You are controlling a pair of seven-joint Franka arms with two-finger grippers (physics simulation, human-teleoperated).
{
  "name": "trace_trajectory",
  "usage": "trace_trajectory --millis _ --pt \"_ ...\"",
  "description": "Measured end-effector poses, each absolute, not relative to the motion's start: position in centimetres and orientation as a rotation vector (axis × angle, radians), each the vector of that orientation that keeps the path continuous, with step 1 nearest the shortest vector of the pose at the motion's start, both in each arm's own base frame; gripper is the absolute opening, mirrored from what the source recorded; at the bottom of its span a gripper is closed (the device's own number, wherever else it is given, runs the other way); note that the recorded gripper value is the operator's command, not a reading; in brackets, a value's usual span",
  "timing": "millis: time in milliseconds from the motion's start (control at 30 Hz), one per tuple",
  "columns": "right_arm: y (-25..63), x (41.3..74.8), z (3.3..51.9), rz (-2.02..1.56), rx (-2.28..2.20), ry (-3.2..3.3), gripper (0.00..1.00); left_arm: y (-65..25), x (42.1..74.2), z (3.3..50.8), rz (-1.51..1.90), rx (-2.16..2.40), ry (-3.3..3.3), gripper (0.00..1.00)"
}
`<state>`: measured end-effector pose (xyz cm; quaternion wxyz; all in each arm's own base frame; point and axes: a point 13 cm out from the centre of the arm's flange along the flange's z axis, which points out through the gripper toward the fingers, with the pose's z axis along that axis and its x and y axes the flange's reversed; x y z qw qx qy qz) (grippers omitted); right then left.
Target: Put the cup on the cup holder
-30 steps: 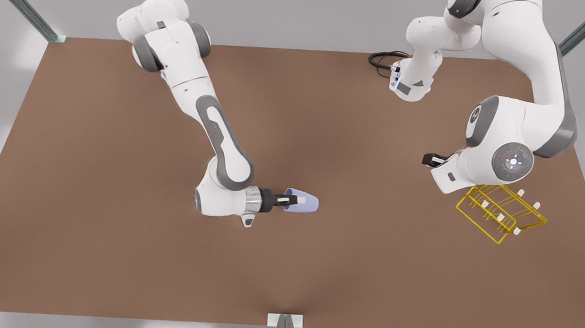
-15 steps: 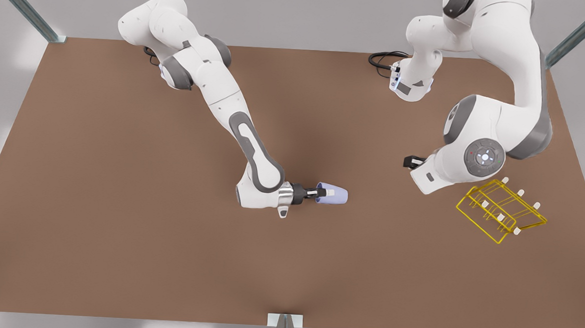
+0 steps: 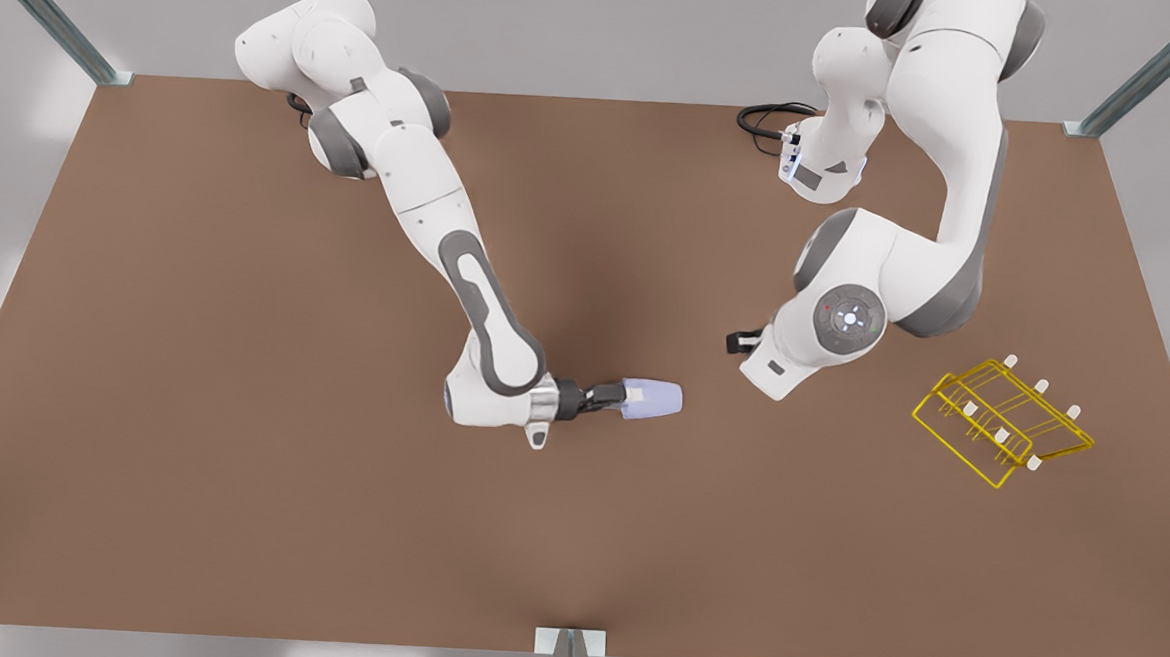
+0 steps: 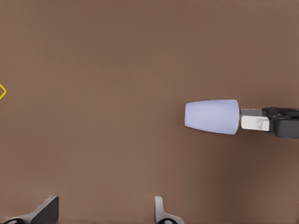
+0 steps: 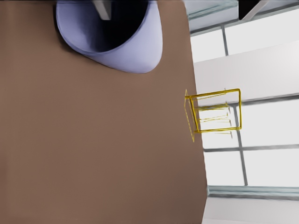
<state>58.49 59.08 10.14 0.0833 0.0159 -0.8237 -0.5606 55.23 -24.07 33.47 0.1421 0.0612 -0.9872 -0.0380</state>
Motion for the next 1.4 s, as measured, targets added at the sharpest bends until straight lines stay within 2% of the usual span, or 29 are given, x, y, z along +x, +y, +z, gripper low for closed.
trace_trajectory --millis 100,167,233,267,333,467,533,600,667,733,933,1400 --pt "49.8 62.5 10.1 -1.576 0.112 -2.525 1.0 -25.8 55.4 31.6 -0.125 0.261 -2.835 1.0" --pt "41.5 64.9 9.9 -1.43 0.237 -2.581 1.0 -27.7 56.2 28.7 -0.123 0.361 -2.818 1.0" --pt "33.6 65.3 12.6 -1.172 0.464 -2.633 1.0 -29.9 56.6 25.3 -0.122 0.482 -2.796 1.0" --pt "30.4 64.7 15.6 -0.997 0.603 -2.646 1.0 -31.1 56.5 23.6 -0.123 0.549 -2.79 1.0" --pt "24.6 63.0 24.6 -0.619 0.829 -2.66 1.0 -32.7 56.7 21.0 -0.108 0.719 -2.785 1.0" --pt "15.2 59.1 43.2 -0.089 0.872 -2.795 1.0 -34.7 57.9 17.8 -0.002 1.113 -2.74 1.0" --pt "11.3 56.7 46.3 0.008 0.782 -2.826 1.0 -35.7 58.6 17.2 0.075 1.309 -2.669 1.0" --pt "9.4 54.5 46.7 0.075 0.704 -2.812 1.0 -36.4 59.6 17.1 0.149 1.497 -2.571 1.0" --pt "8.2 53.9 46.5 0.117 0.629 -2.807 1.0 -37.1 60.1 16.0 0.181 1.648 -2.463 1.0" --pt "7.7 53.7 46.4 0.146 0.572 -2.805 1.0 -37.5 59.9 14.5 0.181 1.769 -2.361 1.0" --pt "7.9 53.5 45.9 0.189 0.461 -2.807 1.0 -38.2 56.7 10.8 0.092 2.007 -2.127 1.0" --pt "7.9 54.0 44.7 0.22 0.307 -2.82 1.0 -38.3 56.7 8.2 0.051 2.334 -1.75 1.0"
